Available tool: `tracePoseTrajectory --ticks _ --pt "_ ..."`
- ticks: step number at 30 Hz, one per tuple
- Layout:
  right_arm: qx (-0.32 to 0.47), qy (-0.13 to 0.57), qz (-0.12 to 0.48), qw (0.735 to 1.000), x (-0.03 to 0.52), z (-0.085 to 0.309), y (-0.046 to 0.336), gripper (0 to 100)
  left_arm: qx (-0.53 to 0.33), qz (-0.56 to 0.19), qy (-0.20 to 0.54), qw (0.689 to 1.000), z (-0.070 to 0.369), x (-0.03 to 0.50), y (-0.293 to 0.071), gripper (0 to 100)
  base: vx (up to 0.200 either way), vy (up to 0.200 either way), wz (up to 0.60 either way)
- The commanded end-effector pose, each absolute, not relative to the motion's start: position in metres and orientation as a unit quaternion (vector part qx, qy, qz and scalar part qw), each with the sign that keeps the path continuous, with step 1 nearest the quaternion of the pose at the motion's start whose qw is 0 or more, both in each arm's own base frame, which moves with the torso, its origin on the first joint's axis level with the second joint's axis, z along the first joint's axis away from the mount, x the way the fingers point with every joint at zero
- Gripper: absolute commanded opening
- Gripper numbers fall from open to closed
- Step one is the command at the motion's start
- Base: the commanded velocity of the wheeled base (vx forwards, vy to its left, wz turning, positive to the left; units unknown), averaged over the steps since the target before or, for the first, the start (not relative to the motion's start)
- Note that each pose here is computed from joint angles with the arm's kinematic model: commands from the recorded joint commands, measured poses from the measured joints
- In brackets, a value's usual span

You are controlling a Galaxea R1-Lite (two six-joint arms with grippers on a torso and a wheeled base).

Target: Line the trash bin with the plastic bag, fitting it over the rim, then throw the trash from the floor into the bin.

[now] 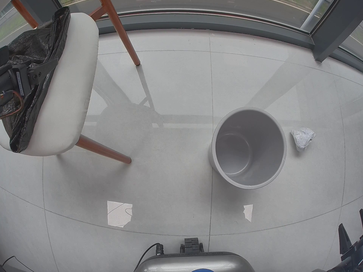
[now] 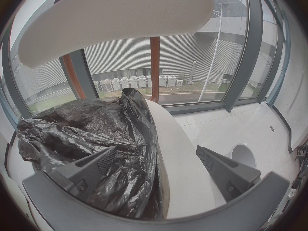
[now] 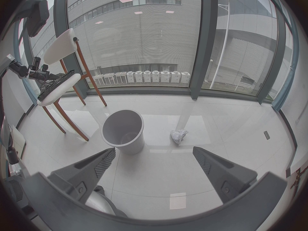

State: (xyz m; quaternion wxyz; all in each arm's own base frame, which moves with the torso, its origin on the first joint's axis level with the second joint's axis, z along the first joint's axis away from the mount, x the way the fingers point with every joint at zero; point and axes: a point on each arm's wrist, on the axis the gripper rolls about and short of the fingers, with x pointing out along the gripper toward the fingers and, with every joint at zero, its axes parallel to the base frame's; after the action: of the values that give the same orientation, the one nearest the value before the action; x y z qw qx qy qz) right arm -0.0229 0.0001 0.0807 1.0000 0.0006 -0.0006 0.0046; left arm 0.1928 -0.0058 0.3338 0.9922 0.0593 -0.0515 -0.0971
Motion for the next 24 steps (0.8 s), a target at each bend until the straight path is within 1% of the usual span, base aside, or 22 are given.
tracePoseTrajectory --ticks 1,11,12,15,21,24 --pt "0.001 0.000 0.005 1.000 -0.0228 0.0755 0.0001 100 0.058 -0.098 -0.027 0.993 0.3230 0.2150 -0.0059 100 0.000 0.000 0.00" --pt "0.001 0.000 0.005 1.000 -0.0228 0.0755 0.0001 100 0.066 -0.095 -0.025 0.993 0.3216 0.2157 -0.0058 100 0.000 0.000 0.00" --pt "0.001 0.000 0.005 1.000 -0.0228 0.0755 0.0001 100 0.072 -0.095 -0.023 0.993 0.3209 0.2157 -0.0058 0 0.000 0.000 0.00" --pt "0.001 0.000 0.005 1.000 -0.0228 0.0755 0.0001 100 0.087 -0.094 -0.020 0.992 0.3189 0.2159 -0.0054 0 0.000 0.000 0.00" --pt "0.001 0.000 0.005 1.000 -0.0228 0.0755 0.0001 100 0.086 -0.095 -0.018 0.992 0.3181 0.2155 -0.0055 0 0.000 0.000 0.00" --pt "0.001 0.000 0.005 1.000 -0.0228 0.0755 0.0001 100 0.085 -0.098 -0.033 0.991 0.3259 0.2133 -0.0063 0 0.000 0.000 0.00"
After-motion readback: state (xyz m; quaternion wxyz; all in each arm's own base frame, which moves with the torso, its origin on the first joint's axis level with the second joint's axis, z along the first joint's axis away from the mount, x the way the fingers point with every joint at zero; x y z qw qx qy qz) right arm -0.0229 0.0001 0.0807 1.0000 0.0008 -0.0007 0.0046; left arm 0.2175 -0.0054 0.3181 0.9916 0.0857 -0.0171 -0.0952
